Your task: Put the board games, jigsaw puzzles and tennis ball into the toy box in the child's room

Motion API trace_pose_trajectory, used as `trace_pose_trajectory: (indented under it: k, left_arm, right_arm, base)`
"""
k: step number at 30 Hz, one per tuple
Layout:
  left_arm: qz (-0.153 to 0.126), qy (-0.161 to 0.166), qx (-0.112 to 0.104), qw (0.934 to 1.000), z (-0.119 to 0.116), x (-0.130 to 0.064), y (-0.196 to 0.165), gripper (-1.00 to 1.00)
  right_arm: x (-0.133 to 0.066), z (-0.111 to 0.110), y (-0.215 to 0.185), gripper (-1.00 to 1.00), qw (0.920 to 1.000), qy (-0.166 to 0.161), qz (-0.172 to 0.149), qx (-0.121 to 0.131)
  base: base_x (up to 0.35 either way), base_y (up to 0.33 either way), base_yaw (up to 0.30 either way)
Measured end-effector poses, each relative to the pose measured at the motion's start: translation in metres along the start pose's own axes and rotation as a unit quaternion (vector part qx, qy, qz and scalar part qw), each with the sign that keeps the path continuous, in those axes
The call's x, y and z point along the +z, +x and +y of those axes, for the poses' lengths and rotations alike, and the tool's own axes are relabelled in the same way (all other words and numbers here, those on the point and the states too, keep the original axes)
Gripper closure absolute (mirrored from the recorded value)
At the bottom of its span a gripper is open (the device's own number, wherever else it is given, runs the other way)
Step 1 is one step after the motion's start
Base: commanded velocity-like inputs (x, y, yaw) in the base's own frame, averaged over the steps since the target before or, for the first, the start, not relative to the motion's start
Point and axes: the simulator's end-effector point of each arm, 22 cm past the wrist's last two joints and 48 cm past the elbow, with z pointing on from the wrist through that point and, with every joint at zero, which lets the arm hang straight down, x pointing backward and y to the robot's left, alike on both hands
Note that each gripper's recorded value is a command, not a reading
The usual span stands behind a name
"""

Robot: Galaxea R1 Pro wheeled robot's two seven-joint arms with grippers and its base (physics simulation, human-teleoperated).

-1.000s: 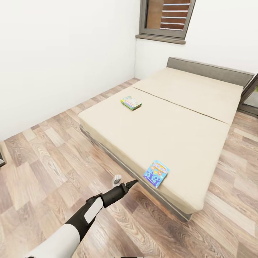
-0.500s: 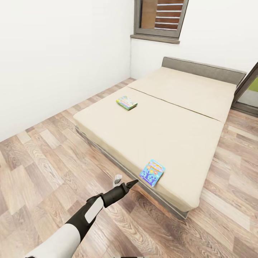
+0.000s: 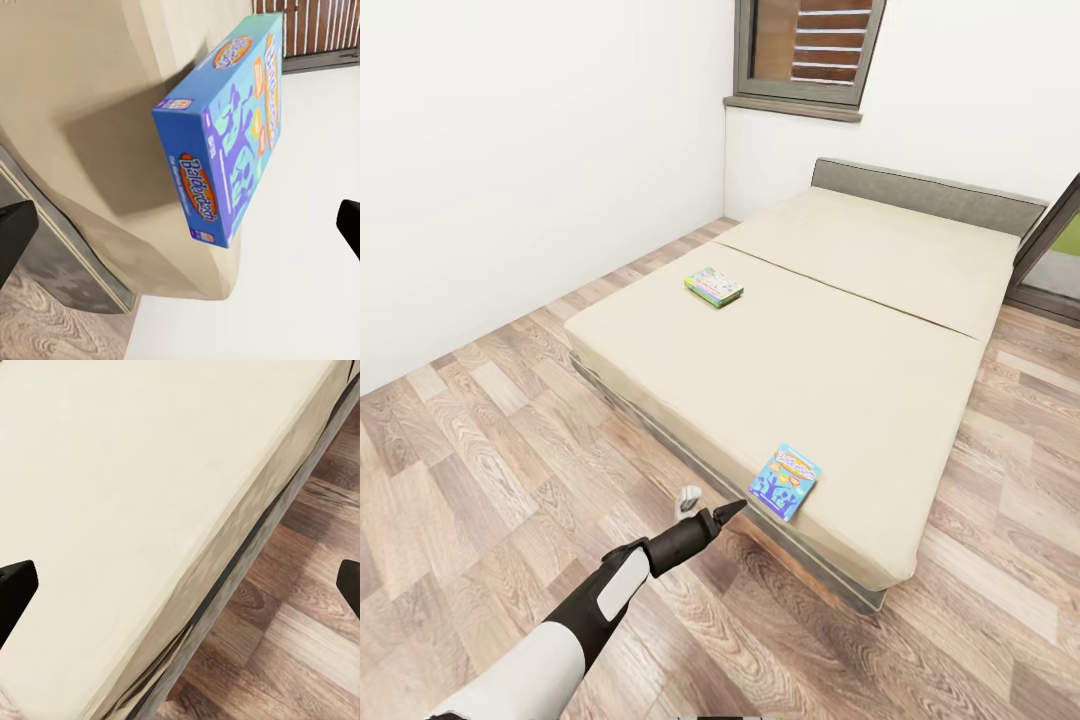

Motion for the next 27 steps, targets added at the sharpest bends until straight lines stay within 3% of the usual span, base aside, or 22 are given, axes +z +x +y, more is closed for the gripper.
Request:
trace_pose_trajectory:
  k: [13, 27]
  left_arm:
    - [-0.005, 0.003, 0.014, 0.9999, -0.01, 0.007, -0.024, -1.0]
    - [-0.006, -0.005, 0.016, 0.9998, -0.008, 0.012, -0.038, -1.0]
  right_arm:
    - [0.0, 0.0, 0.0, -1.0, 1.0, -0.001, 0.0, 0.0]
    - [0.0, 0.0, 0.0, -1.0, 1.0, -0.001, 0.0, 0.0]
  base:
    - [0.0, 0.0, -0.001]
    - [0.0, 0.0, 0.0]
